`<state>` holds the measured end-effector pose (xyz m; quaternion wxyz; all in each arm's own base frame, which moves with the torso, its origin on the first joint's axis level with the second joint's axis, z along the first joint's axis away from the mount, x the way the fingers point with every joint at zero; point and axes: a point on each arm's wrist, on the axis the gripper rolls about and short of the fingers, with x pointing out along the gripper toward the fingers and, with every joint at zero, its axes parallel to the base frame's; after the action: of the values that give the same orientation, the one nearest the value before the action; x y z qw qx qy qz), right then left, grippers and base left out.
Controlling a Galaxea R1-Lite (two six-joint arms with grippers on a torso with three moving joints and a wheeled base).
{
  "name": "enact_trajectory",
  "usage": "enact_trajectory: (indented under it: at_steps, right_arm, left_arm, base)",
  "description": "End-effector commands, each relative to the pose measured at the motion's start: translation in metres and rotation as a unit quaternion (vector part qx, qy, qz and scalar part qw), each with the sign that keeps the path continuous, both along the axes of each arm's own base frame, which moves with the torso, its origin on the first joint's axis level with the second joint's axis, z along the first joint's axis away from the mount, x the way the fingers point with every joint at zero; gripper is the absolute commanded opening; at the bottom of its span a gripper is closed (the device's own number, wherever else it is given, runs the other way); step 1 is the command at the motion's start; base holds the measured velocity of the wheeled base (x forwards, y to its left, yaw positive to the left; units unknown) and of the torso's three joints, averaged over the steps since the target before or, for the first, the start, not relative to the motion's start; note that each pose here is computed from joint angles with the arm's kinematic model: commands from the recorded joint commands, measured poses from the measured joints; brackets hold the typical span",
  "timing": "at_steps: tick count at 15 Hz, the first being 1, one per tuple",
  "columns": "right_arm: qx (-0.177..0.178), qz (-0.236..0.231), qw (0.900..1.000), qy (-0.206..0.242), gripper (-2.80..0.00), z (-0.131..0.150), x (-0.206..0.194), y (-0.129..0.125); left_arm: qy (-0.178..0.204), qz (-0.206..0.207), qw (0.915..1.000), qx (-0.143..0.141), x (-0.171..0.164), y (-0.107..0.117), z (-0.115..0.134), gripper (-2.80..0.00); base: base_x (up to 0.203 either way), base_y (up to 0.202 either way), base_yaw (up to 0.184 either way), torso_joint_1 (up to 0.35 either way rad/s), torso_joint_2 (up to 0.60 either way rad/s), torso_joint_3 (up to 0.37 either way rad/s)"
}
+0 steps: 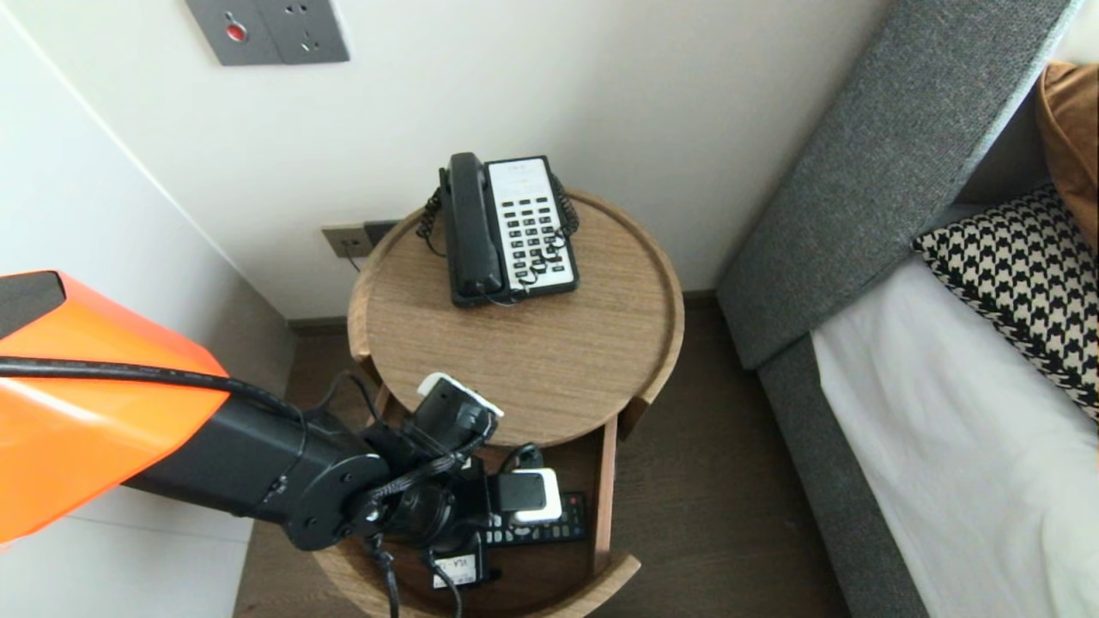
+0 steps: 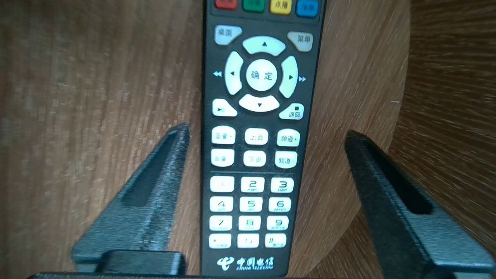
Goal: Put the remote controls on the table in the drawer one by one
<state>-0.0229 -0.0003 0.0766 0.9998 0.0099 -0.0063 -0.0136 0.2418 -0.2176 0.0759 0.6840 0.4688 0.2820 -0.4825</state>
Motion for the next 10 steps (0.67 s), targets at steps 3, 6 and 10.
enact_trajectory:
  at_steps: [3, 6, 10]
  right_arm:
    - [0.000, 0.000, 1.000, -0.003, -2.80, -0.001, 0.000, 0.000]
    - [0.000, 0.000, 1.000, -0.003, -2.80, -0.001, 0.000, 0.000]
    - [0.000, 0.000, 1.000, -0.003, -2.80, -0.001, 0.000, 0.000]
  left_arm:
    - [-0.015, -0.005, 0.9998, -0.014, -0.004, 0.002, 0.013, 0.00]
    - [-0.021, -0.005, 0.9996, -0.019, -0.010, 0.005, 0.020, 0.00]
    - [-0.043, -0.002, 0.9978, -0.050, -0.019, 0.008, 0.045, 0.00]
  base:
    - [0.000, 0.000, 0.000, 0.000, 0.00, 0.000]
    - [0.000, 0.000, 0.000, 0.000, 0.00, 0.000]
    - [0.000, 0.000, 0.000, 0.000, 0.00, 0.000]
